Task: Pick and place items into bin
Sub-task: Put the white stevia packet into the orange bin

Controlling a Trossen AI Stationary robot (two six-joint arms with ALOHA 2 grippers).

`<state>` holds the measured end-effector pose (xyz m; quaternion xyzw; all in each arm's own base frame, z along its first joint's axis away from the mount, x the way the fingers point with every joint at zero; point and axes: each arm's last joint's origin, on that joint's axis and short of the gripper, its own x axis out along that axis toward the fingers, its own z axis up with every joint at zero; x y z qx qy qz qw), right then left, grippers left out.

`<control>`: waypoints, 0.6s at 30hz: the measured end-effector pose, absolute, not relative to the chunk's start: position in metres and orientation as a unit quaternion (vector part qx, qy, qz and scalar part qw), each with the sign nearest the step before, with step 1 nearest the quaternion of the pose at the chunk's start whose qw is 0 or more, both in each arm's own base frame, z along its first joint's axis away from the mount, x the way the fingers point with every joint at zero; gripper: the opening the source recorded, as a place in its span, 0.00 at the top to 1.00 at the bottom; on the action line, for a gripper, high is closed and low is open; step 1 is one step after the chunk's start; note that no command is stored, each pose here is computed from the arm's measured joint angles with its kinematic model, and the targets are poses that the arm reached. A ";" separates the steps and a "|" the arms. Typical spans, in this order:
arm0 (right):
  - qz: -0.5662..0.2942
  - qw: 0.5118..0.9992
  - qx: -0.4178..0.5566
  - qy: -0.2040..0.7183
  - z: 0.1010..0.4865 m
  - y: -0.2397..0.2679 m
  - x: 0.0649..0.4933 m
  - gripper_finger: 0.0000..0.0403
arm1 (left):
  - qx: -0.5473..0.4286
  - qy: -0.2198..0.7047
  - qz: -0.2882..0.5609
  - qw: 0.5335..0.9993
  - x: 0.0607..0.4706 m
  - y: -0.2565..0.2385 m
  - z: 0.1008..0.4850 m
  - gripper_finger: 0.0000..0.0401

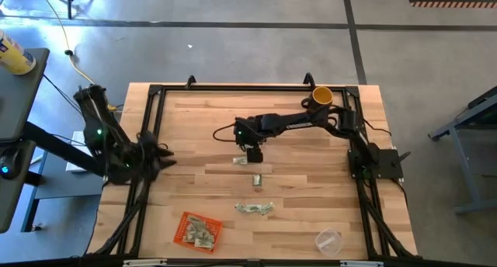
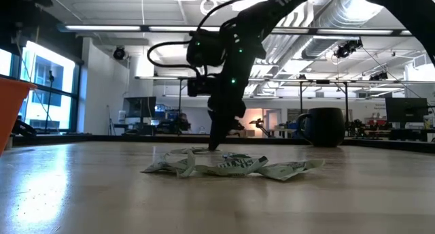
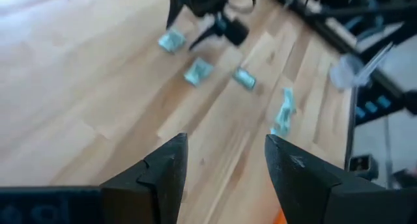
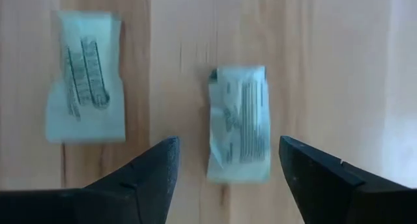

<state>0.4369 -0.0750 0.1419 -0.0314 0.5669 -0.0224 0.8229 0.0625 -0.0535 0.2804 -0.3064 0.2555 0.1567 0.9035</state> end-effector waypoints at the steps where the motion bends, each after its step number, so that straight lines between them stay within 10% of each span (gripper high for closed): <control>1: -0.022 0.824 -0.031 0.565 0.140 -0.075 0.438 0.37 | -0.313 0.245 0.157 0.904 0.060 -0.049 0.282 0.41; 8: -0.018 0.813 0.013 0.582 0.128 -0.086 0.435 0.47 | -0.344 0.170 0.161 0.909 0.049 -0.030 0.289 0.42; 18: -0.034 0.808 0.039 0.587 0.130 -0.094 0.431 0.97 | -0.311 0.162 0.160 0.923 0.053 -0.035 0.290 0.42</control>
